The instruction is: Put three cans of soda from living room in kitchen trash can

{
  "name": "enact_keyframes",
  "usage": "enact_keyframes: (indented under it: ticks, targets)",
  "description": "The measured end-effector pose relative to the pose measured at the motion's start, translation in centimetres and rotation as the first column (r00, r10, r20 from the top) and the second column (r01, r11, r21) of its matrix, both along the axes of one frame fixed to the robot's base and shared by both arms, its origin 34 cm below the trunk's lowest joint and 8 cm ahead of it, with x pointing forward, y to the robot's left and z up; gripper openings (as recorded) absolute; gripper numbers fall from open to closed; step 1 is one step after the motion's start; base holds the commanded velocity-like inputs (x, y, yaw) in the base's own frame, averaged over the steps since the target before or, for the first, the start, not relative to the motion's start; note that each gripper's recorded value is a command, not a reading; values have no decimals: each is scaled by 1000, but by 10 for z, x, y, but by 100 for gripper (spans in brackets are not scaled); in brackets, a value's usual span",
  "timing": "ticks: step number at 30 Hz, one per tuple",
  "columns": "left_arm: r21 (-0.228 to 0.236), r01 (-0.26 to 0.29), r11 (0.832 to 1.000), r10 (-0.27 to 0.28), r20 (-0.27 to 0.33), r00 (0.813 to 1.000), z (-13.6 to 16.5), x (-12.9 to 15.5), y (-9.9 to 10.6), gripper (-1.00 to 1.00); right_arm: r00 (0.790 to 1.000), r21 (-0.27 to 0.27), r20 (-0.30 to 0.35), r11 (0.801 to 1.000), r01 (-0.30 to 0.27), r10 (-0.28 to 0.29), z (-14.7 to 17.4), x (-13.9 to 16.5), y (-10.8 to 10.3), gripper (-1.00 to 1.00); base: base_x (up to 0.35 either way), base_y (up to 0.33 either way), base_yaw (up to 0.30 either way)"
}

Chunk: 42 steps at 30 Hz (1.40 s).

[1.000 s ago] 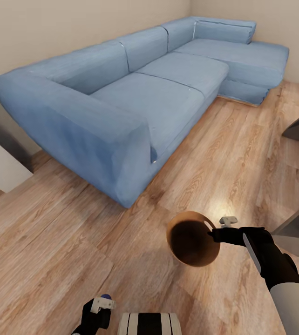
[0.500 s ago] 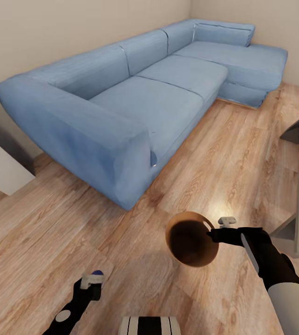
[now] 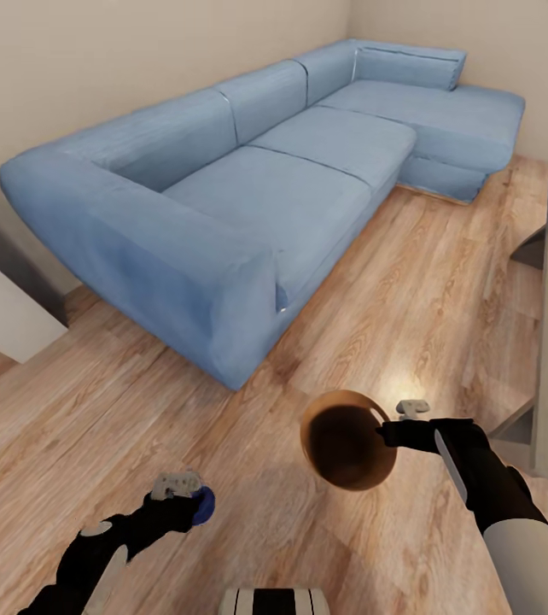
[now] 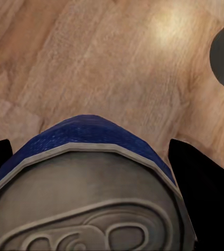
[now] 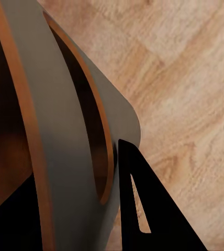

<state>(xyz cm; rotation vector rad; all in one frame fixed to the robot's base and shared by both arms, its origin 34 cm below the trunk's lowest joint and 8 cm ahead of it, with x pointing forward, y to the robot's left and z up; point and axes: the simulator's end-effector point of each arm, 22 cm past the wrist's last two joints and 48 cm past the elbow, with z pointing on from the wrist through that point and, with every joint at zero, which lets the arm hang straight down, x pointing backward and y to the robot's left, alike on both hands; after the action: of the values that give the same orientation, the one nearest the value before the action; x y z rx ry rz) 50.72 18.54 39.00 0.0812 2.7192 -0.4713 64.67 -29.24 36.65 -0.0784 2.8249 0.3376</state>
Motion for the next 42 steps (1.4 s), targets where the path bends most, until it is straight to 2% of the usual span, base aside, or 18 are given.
enact_keyframes:
  ticks: [1, 5, 7, 9, 12, 13, 15, 17, 19, 21, 22, 24, 26, 28, 32, 33, 38, 42]
  targets:
    - [-18, 20, 1000, -21, -49, 999, 6, 2, -1, -100, 1000, 3, -2, 1000, -1, 1, 2, 0, 1, -100, 0, 0, 0]
    - [-21, 51, 998, -53, -109, 993, 26, 29, 3, -100, 1000, 14, -16, 1000, -5, 5, 7, -3, 8, -100, 0, 0, 0]
    - [-35, 72, 997, -76, -125, 989, 46, 59, -1, -100, 997, 32, -79, 999, -22, 25, 6, -17, 20, -100, 0, 0, 0]
    - [-46, 84, 995, -88, -106, 990, 62, 81, -5, -100, 992, 50, -116, 998, -41, 47, 9, -25, 31, -100, 0, 0, 0]
    - [-81, 131, 988, -130, 17, 991, 110, 149, -20, -100, 975, 114, -184, 988, -103, 123, 14, -45, 60, -100, 0, 0, 0]
    - [-88, 146, 985, -143, 38, 989, 120, 159, -25, -100, 974, 136, -186, 985, -102, 127, 18, -46, 67, -100, 0, 0, 0]
    - [-113, 217, 970, -205, 111, 973, 153, 191, -41, -100, 967, 146, -202, 981, -128, 156, 21, -52, 74, -100, 0, 0, 0]
    - [-118, 260, 958, -243, 144, 959, 171, 207, -48, -100, 965, 126, -200, 981, -148, 172, 24, -51, 71, -100, 0, 0, 0]
    - [-184, 413, 892, -384, 175, 907, 200, 215, -89, -100, 957, 132, -225, 979, -154, 180, 27, -57, 75, -100, 0, 0, 0]
    - [-198, 475, 857, -446, 175, 878, 210, 215, -104, -100, 951, 148, -256, 979, -140, 175, 32, -63, 79, -100, 0, 0, 0]
    - [-231, 553, 801, -525, 174, 833, 220, 207, -128, -100, 940, 148, -291, 979, -138, 176, 34, -70, 83, -100, 0, 0, 0]
    - [-250, 622, 742, -602, 160, 782, 225, 193, -144, -100, 934, 151, -306, 978, -144, 184, 38, -73, 93, -100, 0, 0, 0]
    - [-271, 642, 718, -625, 156, 765, 231, 187, -149, -100, 934, 173, -304, 975, -140, 188, 44, -72, 104, -100, 0, 0, 0]
    - [-309, 664, 681, -653, 154, 741, 240, 178, -158, -100, 933, 190, -296, 970, -152, 204, 49, -70, 121, -100, 0, 0, 0]
    - [-352, 669, 655, -692, 77, 718, 224, 157, -172, -100, 932, 222, -289, 962, -156, 218, 61, -67, 141, -100, 0, 0, 0]
    - [-369, 674, 640, -711, 49, 702, 218, 146, -181, -100, 932, 215, -283, 962, -167, 225, 63, -65, 143, -100, 0, 0, 0]
    - [-380, 683, 624, -731, 25, 681, 220, 135, -190, -100, 939, 214, -259, 961, -175, 229, 80, -48, 146, -100, 0, 0, 0]
    - [-378, 702, 604, -755, 11, 656, 220, 124, -197, -100, 942, 212, -244, 960, -180, 231, 90, -38, 147, -100, 0, 0, 0]
